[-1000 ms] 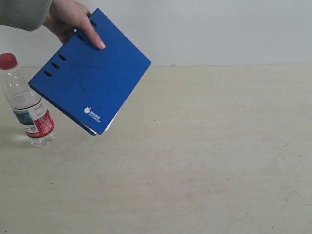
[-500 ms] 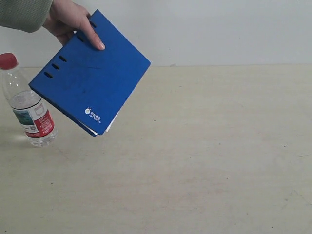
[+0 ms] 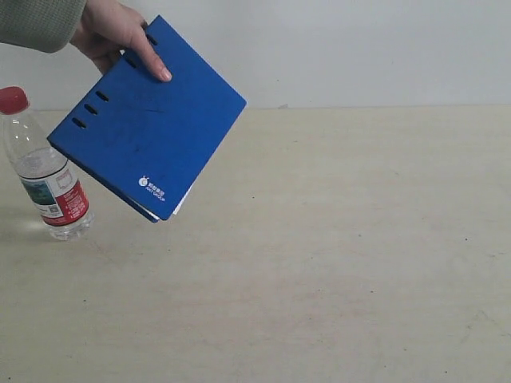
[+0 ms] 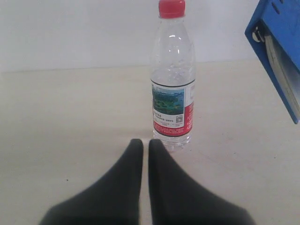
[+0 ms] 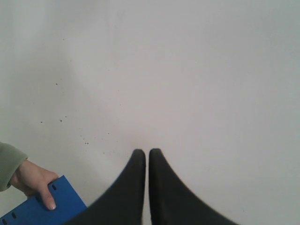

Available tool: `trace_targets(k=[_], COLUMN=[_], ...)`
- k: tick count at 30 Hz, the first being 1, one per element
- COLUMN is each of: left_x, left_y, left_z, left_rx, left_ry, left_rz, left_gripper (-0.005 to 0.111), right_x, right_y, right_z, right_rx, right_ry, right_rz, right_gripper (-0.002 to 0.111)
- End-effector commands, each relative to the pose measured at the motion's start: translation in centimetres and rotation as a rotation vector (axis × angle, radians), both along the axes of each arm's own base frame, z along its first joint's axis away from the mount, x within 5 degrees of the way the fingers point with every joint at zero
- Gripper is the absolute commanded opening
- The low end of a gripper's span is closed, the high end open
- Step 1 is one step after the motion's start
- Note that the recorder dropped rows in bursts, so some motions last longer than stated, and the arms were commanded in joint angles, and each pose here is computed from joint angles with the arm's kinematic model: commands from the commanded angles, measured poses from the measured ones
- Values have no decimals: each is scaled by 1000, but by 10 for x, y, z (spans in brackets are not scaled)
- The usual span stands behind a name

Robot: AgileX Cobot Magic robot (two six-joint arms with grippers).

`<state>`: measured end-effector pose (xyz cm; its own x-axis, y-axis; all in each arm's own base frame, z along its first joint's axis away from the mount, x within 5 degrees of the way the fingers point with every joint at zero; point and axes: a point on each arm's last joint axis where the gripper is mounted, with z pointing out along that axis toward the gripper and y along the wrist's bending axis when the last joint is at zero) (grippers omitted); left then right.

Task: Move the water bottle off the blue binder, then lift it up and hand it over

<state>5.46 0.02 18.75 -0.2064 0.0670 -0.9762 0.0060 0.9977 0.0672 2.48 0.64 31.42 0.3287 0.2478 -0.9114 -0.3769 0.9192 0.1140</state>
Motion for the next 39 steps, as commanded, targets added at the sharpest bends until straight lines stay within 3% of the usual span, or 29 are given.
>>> trace_targets(k=[1, 12, 18, 23, 30, 39], left_x=[0, 0, 0, 0, 0, 0], left_y=[0, 0, 0, 0, 0, 0], left_z=[-1, -1, -1, -1, -1, -1], left_rx=[-7, -7, -7, -7, -7, -7], left_ry=[1, 1, 1, 1, 1, 1], left_rz=[1, 1, 1, 1, 1, 1], left_gripper=[4, 4, 4, 4, 4, 4], right_x=[-1, 0, -3, 1, 13, 26], right_y=[-1, -8, -5, -4, -5, -6], right_z=[0, 2, 6, -6, -36, -78], right_rx=[-2, 28, -264, -184, -93, -140], right_ry=[-9, -44, -201, -238, -138, 38], right_rz=[-6, -86, -207, -258, -338, -380], right_gripper=[0, 0, 0, 0, 0, 0])
